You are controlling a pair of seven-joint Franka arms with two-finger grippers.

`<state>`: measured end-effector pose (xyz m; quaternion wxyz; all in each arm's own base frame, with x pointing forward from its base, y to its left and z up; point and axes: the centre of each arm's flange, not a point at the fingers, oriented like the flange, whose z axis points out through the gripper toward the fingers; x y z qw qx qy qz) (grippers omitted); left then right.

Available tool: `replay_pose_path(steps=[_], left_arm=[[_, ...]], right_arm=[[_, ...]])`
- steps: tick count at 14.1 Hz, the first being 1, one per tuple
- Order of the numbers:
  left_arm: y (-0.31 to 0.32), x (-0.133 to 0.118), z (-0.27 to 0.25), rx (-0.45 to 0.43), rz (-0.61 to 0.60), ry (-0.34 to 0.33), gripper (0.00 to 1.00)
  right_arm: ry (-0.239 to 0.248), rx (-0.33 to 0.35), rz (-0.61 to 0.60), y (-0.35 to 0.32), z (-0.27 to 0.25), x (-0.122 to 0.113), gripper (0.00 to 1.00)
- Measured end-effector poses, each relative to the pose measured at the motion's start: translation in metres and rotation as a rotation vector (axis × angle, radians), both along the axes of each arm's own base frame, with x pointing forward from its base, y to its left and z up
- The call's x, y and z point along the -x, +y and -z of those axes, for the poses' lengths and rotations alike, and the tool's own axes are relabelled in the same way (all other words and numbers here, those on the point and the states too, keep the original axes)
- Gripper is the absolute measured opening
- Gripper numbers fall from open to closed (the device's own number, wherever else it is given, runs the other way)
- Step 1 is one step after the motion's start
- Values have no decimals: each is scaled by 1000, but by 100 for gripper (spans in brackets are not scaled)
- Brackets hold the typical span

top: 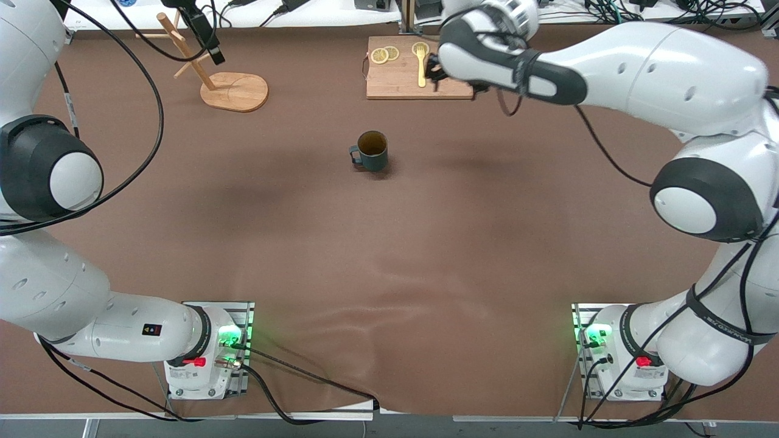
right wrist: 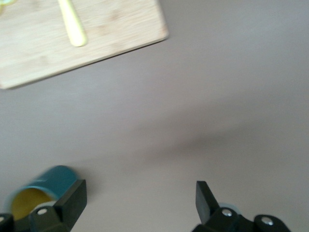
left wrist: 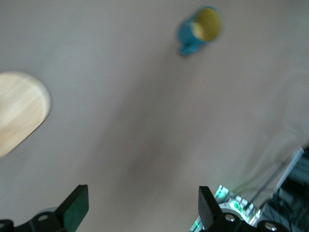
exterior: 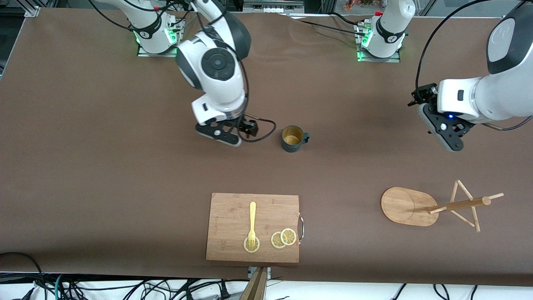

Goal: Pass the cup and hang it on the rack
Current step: 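Release the mug and withdraw the right gripper while the left gripper approaches, then lower the left gripper and grasp the teal mug handle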

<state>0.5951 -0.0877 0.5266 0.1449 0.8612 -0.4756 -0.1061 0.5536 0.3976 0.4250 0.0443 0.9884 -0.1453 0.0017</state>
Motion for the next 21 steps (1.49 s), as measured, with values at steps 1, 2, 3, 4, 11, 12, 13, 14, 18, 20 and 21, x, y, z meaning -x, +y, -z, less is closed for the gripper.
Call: replay_pose_path(steps=[1,2,3,4,11,12,13,14,18,20,21], left_arm=[[-4,2,14,71,61,20,100],[-5,2,32,145,112,27,100],[-4,2,53,217,157,19,100],[-2,2,76,282,195,6,100],[-7,29,202,539,312,-151,100],[-16,33,210,546,320,-168,100],[-28,36,217,546,323,-190,100],[-37,40,225,547,323,-220,100],[-54,63,263,607,267,-325,100],[-58,79,287,664,229,-370,100],[-60,87,300,698,216,-400,100]], right_arm=[[26,34,-32,-27,-13,-7,100],[47,58,-69,-55,-27,-15,100],[58,70,-106,-83,-42,-22,100],[61,74,-140,-108,-59,-28,100],[137,-50,-346,-274,-134,-38,100],[148,-56,-386,-299,-135,-40,100],[159,-61,-416,-320,-133,-42,100],[168,-64,-433,-338,-132,-43,100],[196,-96,-454,-385,-125,-43,100],[206,-130,-438,-408,-122,-42,100],[206,-133,-433,-419,-123,-39,100]])
